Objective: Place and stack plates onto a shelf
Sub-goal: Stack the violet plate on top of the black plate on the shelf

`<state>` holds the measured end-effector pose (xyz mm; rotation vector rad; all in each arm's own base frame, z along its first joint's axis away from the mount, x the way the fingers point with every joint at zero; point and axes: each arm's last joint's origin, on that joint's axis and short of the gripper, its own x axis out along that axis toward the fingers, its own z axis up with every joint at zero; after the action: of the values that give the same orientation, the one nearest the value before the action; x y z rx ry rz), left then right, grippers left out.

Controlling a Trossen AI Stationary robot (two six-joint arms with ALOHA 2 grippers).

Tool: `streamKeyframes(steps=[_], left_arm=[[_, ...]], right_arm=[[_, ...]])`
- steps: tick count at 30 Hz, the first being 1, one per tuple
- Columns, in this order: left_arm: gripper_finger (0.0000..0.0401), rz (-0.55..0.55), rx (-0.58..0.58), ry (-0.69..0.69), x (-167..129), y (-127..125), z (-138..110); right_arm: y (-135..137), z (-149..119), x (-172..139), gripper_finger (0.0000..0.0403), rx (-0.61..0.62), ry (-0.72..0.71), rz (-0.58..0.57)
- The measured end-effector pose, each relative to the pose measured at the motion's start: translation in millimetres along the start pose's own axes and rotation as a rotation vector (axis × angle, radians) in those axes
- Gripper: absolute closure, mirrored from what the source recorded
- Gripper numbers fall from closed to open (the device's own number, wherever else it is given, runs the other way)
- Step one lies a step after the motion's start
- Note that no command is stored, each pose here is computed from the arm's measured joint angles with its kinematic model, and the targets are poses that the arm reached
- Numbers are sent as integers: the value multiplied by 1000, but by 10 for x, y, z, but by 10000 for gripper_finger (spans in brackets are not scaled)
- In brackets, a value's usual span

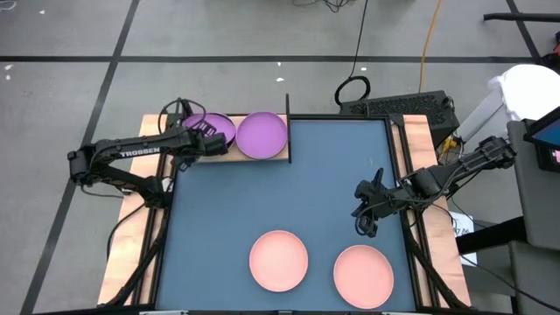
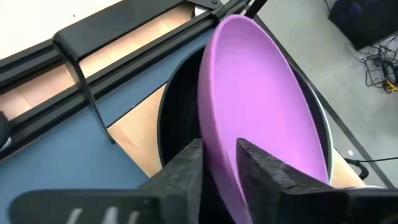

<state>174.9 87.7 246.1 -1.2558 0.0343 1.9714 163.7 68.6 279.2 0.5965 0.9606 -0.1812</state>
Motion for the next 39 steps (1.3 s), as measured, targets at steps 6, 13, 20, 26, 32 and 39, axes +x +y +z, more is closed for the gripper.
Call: streamKeyframes(steps=[6,13,20,26,32,39], left_arm=[[253,-1,6,26,-24,10,-30],[249,-47,157,59,-117,55,-124],[248,-35,320,133,-144,75,-170],[249,-212,516,227,-224,-42,-171],[249,-378,680,337,-283,-162,-137],[249,-356,738,322,-182,-225,-109]], right_arm=[[0,0,-1,403,0,0,0],[0,0,-1,403,18,0,0],[0,1,0,403,26,-1,-1],[1,1,0,403,35,-2,-1],[2,9,2,403,39,-22,-8],[4,23,2,403,98,-55,-20]])
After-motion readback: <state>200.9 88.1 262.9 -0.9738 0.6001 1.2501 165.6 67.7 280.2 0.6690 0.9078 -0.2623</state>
